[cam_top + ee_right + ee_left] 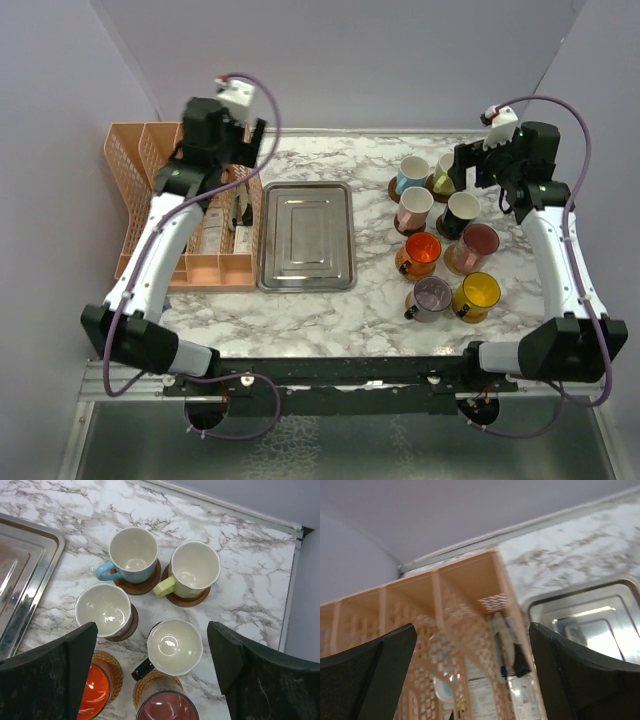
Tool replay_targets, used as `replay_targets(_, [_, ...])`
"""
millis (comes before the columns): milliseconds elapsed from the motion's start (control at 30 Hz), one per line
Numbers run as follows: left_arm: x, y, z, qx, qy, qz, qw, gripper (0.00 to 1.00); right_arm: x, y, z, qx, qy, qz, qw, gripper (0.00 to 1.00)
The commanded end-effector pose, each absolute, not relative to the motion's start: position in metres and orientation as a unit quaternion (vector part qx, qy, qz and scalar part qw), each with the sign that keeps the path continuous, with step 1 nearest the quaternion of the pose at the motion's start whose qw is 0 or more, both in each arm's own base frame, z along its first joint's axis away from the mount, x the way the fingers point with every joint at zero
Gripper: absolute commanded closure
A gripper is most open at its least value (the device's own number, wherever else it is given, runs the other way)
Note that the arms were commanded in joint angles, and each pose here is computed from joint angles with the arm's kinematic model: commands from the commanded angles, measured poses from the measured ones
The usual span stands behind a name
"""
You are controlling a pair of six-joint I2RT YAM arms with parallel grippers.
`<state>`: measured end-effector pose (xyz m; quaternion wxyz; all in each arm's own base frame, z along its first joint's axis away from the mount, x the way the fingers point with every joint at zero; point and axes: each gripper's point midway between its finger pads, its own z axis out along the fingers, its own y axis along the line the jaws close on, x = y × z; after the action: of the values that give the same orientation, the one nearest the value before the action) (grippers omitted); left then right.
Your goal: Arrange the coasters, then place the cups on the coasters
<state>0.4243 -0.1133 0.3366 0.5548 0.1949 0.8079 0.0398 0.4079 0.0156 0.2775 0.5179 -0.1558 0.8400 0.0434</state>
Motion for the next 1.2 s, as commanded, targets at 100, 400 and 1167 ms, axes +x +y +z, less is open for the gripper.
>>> replay_targets(100, [0.391,-0.024,0.405,0.05,0.716,0.02,0.696,0.01,0.379,0.018,0.331,-0.161,0.774,0.021,0.612,0.03])
replay_targets(400, [0.364,-0.011,0.373,0.05,0.699,0.037,0.712,0.01,0.355,0.034,0.342,-0.205,0.737,0.037,0.643,0.01])
replay_targets(1167, [0.349,-0.004,0.37,0.083,0.721,0.051,0.686,0.01,0.334,0.006,0.367,-0.136,0.737,-0.025,0.662,0.0])
